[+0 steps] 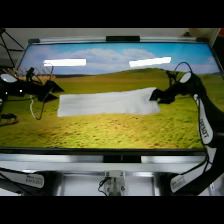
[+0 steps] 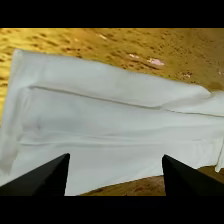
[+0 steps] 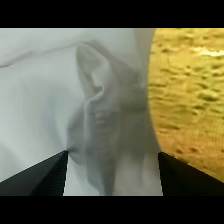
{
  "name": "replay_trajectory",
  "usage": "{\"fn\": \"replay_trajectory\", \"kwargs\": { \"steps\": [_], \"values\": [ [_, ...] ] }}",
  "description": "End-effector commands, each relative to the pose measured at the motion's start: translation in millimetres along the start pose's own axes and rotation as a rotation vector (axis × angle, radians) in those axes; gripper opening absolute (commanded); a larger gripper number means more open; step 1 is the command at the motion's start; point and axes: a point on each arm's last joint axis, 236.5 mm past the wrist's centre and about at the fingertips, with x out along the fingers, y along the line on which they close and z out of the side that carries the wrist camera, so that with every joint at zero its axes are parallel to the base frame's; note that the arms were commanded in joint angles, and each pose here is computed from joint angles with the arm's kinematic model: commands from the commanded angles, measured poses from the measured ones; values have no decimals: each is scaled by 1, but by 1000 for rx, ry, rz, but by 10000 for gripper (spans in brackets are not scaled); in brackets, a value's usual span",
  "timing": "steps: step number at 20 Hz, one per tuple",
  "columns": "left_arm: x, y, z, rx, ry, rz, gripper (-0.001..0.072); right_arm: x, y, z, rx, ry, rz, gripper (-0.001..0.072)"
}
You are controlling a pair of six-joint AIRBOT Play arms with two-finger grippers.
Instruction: Fold the shirts.
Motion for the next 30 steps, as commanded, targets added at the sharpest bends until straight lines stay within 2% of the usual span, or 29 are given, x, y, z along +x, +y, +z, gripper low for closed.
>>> {"fn": "replay_trajectory", "kwargs": {
  "steps": [1,3,4,5,6,7,8,9,10,12,14,16,21,25,27,30],
  "values": [
    [-5,-22,-7,43,19,-14,669,21,2,-5,57,37,24,692],
    [-7,-34,-10,71,16,-20,669,33,1,-6,147,51,32,677],
    [-7,-40,-13,92,16,-23,668,37,5,-8,162,60,52,576],
    [-7,-46,-15,112,19,-26,663,37,11,-7,169,59,79,265],
    [-4,-51,-19,125,27,-29,618,33,17,-4,184,51,102,78],
    [2,-58,-24,140,42,-33,474,22,27,1,183,28,138,62],
    [9,-65,-30,158,56,-36,278,7,40,6,163,-2,169,63],
    [19,-75,-36,180,67,-39,115,-12,52,12,141,-40,191,62],
    [31,-87,-44,205,71,-43,87,-38,66,15,115,-84,204,62],
    [65,-122,-65,239,70,-87,44,-82,90,6,74,-111,222,62],
    [105,-179,-99,195,97,-212,32,-123,114,-18,28,-100,237,62],
    [141,-223,-134,244,116,-281,32,-161,133,-43,-3,-98,244,62],
    [204,-257,-216,193,237,-303,31,-235,164,-82,-50,-210,236,62],
    [230,-280,-287,137,382,-373,32,-246,169,-86,-43,-239,237,62],
    [231,-280,-282,134,375,-388,31,-245,169,-79,-38,-258,243,62],
    [205,-269,-208,136,249,-405,28,-232,172,-71,-55,-251,232,62]
  ]
}}
